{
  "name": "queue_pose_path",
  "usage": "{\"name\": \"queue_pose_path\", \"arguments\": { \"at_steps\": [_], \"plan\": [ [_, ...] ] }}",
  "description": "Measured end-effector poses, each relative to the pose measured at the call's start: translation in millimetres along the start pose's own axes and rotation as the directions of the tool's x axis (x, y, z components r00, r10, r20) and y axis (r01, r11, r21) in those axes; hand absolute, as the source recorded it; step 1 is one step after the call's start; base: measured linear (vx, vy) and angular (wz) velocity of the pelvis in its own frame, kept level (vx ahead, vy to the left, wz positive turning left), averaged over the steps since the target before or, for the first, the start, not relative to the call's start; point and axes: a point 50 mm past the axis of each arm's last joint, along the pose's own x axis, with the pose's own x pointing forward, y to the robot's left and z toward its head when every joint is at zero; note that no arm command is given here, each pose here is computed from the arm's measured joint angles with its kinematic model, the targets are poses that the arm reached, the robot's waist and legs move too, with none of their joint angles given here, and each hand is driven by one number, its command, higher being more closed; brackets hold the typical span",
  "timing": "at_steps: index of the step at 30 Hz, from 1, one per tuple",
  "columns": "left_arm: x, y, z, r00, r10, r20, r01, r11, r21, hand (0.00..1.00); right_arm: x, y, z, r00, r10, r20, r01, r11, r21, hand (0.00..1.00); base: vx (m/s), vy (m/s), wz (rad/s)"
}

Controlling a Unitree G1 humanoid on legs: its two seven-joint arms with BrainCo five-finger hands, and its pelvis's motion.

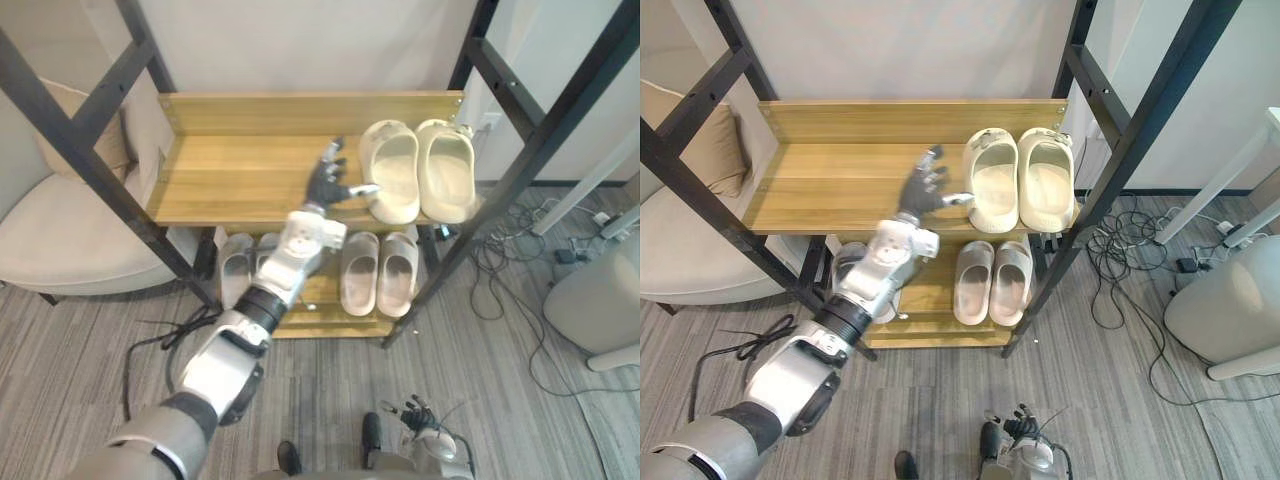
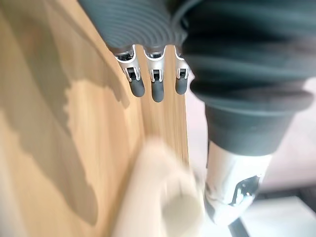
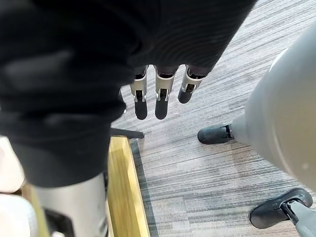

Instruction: Organize the slippers on the shoe rack

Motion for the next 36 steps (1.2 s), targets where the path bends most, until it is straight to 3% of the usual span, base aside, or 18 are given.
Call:
{"name": "queue_pose_path", "arguments": {
  "at_steps": [1,4,10,12,15,20,24,25,28,36],
  "plan": [
    [-1.2,20.6,-2.5,0.999,0.049,-0.001,-0.049,0.999,0.016,0.00,0.2,-1.8,-0.1,1.000,0.002,-0.001,-0.002,1.000,-0.005,0.00,-0.01,-0.003,0.21],
    [-21.9,37.7,0.0,0.995,0.070,0.064,-0.070,0.998,-0.009,0.00,0.1,2.1,-0.4,1.000,0.031,-0.001,-0.031,0.999,-0.039,0.00,-0.01,0.007,0.41],
    [-61.7,12.0,21.7,0.972,-0.053,0.230,0.097,0.978,-0.184,0.00,-0.3,12.9,-5.2,0.997,0.074,-0.030,-0.076,0.994,-0.080,0.00,-0.01,0.007,0.16],
    [-88.2,-7.2,24.3,0.948,-0.151,0.279,0.230,0.933,-0.275,0.00,0.4,12.2,-4.9,0.997,0.072,-0.035,-0.075,0.994,-0.085,0.00,-0.02,0.005,0.07],
    [-112.8,-22.9,13.7,0.936,-0.232,0.266,0.315,0.889,-0.333,0.00,1.4,10.9,-6.5,0.996,0.068,-0.053,-0.072,0.993,-0.094,0.00,-0.02,0.000,0.12],
    [-160.6,-20.8,-49.4,0.963,-0.271,0.012,0.253,0.882,-0.397,0.00,1.8,6.0,-6.8,0.996,0.070,-0.051,-0.077,0.985,-0.156,0.00,-0.03,-0.017,0.21],
    [-192.9,-15.1,-107.7,0.924,-0.278,-0.263,0.170,0.913,-0.370,0.00,2.3,5.4,-5.4,0.996,0.077,-0.046,-0.084,0.980,-0.178,0.00,-0.03,-0.018,0.10],
    [-209.8,-11.7,-134.5,0.878,-0.274,-0.393,0.156,0.939,-0.307,0.00,2.3,5.9,-5.2,0.996,0.082,-0.045,-0.089,0.979,-0.184,0.00,-0.04,-0.012,0.01],
    [-238.8,-5.2,-173.0,0.779,-0.249,-0.575,0.145,0.964,-0.221,0.00,1.8,6.2,-6.5,0.995,0.091,-0.048,-0.099,0.972,-0.211,0.00,-0.04,-0.012,0.01],
    [-307.8,21.9,-231.6,0.501,-0.101,-0.859,0.193,0.981,-0.002,0.00,-3.0,-8.6,-22.0,0.996,0.063,-0.066,-0.078,0.963,-0.257,0.00,0.00,-0.004,0.11]
  ]
}}
